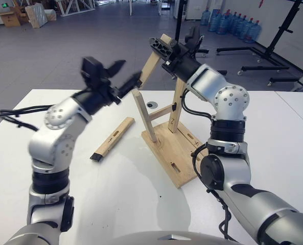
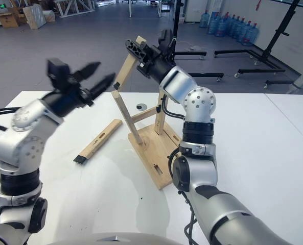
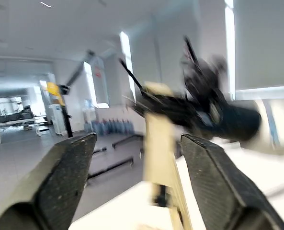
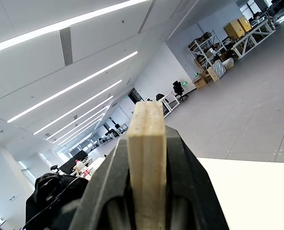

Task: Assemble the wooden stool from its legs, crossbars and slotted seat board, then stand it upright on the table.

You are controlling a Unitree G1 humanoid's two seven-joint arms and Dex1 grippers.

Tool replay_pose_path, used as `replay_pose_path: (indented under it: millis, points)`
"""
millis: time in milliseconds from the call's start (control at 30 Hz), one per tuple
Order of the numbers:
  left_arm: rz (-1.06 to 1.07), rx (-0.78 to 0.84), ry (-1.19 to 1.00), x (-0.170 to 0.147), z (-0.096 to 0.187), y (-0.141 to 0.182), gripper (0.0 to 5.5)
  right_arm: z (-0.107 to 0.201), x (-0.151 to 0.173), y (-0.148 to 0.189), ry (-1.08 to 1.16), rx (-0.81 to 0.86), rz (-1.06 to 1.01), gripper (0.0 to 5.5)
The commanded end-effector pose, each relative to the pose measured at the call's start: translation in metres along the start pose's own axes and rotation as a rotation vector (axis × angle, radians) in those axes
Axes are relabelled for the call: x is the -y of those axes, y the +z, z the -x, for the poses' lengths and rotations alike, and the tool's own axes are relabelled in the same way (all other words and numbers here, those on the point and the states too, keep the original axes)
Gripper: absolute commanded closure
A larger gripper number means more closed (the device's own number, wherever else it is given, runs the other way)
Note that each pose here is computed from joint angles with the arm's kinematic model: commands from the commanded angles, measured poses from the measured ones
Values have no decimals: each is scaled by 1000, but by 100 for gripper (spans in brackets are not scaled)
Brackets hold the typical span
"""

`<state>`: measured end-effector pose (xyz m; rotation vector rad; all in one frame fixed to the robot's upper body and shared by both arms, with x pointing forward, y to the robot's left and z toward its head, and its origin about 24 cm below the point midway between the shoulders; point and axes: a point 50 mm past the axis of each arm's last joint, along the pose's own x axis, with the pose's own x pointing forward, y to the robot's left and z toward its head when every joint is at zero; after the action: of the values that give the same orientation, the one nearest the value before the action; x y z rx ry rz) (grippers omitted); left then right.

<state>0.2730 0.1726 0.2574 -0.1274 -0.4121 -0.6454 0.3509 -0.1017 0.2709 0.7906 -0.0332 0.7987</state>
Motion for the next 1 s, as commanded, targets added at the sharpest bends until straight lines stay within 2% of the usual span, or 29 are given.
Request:
replay_pose_path:
  millis: [33, 133, 233, 400, 500, 633, 733, 1000]
  points:
    - [150, 169, 230, -34, 21, 32, 170, 50, 3, 62, -46, 120, 157, 511]
    - [192, 110, 434, -50, 47, 17, 142, 96, 11, 87, -144, 135, 286, 511]
    - [211, 31, 550, -56, 63, -4, 142, 122, 31, 72, -235, 67, 337, 511]
    - [204, -60, 563, -55, 61, -32, 142, 135, 89, -2, -305, -100, 271, 511]
    - [206, -89, 544, -53, 61, -42, 142, 141, 112, -26, -330, -157, 297, 511]
    - [203, -112, 529, -51, 63, -51, 142, 159, 144, -30, -400, -188, 430, 511]
    - [198, -125, 521, -48, 62, -56, 142, 154, 152, -38, -376, -175, 470, 511]
    - [194, -129, 509, -45, 60, -58, 142, 146, 157, -43, -340, -82, 376, 511]
